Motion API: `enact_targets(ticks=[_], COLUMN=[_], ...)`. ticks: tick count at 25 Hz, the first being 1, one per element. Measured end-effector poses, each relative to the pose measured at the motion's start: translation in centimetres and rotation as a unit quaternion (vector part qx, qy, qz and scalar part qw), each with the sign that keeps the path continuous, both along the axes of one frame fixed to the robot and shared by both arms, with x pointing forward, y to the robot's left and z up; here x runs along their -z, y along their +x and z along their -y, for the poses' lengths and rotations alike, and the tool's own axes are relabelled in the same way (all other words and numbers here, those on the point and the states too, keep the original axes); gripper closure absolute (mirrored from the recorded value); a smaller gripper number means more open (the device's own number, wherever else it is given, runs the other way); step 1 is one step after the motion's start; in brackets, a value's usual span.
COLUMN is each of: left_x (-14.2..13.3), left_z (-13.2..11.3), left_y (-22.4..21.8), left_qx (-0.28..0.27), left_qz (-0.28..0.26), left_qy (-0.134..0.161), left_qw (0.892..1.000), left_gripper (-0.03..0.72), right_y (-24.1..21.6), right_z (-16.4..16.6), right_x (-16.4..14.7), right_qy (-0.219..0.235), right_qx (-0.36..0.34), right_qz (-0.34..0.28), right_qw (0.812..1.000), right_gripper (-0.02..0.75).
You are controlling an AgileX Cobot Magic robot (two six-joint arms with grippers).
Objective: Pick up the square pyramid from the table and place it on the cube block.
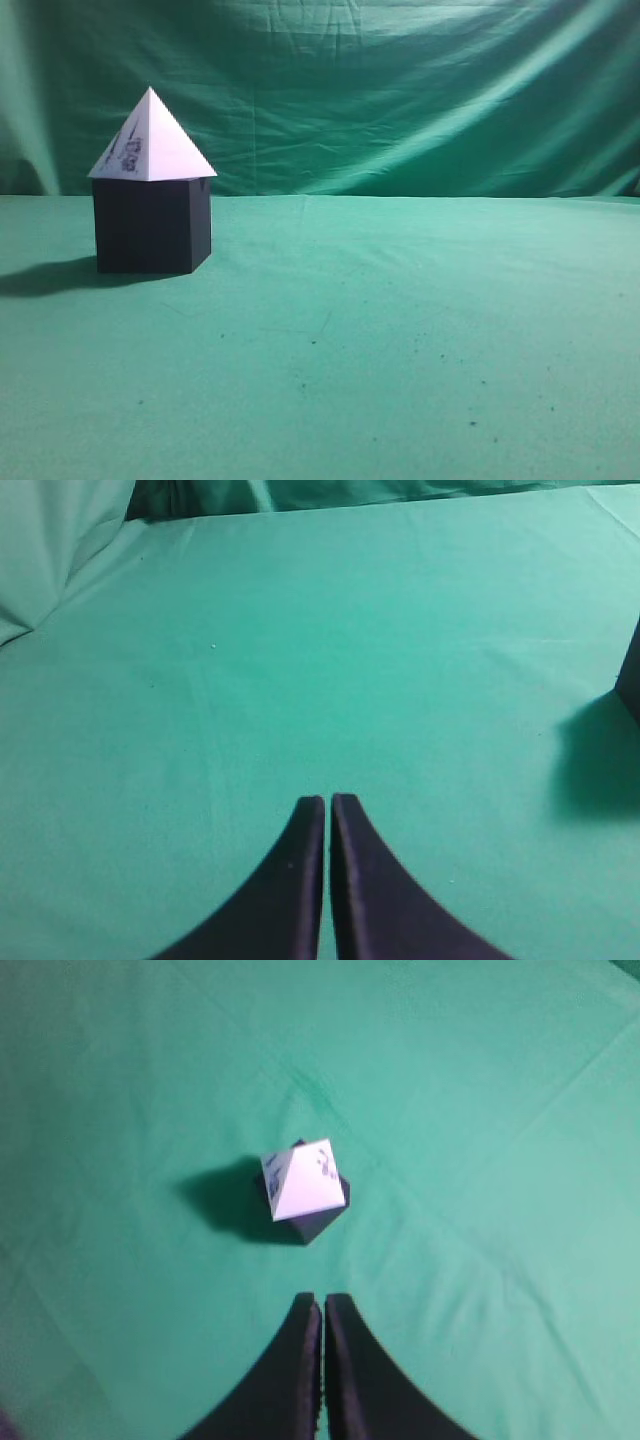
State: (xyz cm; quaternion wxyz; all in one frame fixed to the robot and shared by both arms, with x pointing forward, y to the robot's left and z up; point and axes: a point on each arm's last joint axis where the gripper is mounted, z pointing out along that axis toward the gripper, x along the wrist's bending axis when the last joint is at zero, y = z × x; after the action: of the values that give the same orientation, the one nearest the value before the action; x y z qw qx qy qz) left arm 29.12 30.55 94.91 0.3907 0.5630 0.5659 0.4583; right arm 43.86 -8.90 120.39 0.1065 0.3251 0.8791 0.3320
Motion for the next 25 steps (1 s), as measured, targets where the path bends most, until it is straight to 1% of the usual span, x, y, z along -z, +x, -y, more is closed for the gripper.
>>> enact_targets(ticks=[5, 11, 14, 17, 20, 23, 25], left_x=[0.0, 0.0, 0.0, 0.0, 0.0, 0.0, 0.0], left_z=[0.0, 0.0, 0.0, 0.0, 0.0, 0.0, 0.0], left_y=[0.0, 0.0, 0.0, 0.0, 0.0, 0.0, 0.0], left_qx=[0.0, 0.0, 0.0, 0.0, 0.0, 0.0, 0.0], left_qz=[0.0, 0.0, 0.0, 0.0, 0.0, 0.0, 0.0], left_qy=[0.0, 0.0, 0.0, 0.0, 0.0, 0.0, 0.0], left_qw=[1.0, 1.0, 1.0, 1.0, 1.0, 1.0, 1.0], left_gripper=[0.688, 0.688, 0.688, 0.688, 0.688, 0.688, 0.688], right_y=[-1.7, -2.4, -3.7, -5.0, -6.2, -7.1, -7.9], right_z=[2.1, 5.1, 7.0, 9.1, 11.6, 14.0, 15.6], right_x=[0.8, -0.5, -1.4, -1.3, 0.3, 3.4, 5.2], right_qy=[-0.01, -0.008, 0.01, 0.045, 0.074, 0.089, 0.1], right_qx=[-0.002, 0.028, 0.043, 0.067, 0.105, 0.158, 0.197], right_qz=[0.009, 0.026, 0.056, 0.101, 0.143, 0.177, 0.206], right_qw=[1.0, 0.999, 0.997, 0.992, 0.981, 0.967, 0.953], right_gripper=[0.738, 0.738, 0.738, 0.738, 0.738, 0.738, 0.738])
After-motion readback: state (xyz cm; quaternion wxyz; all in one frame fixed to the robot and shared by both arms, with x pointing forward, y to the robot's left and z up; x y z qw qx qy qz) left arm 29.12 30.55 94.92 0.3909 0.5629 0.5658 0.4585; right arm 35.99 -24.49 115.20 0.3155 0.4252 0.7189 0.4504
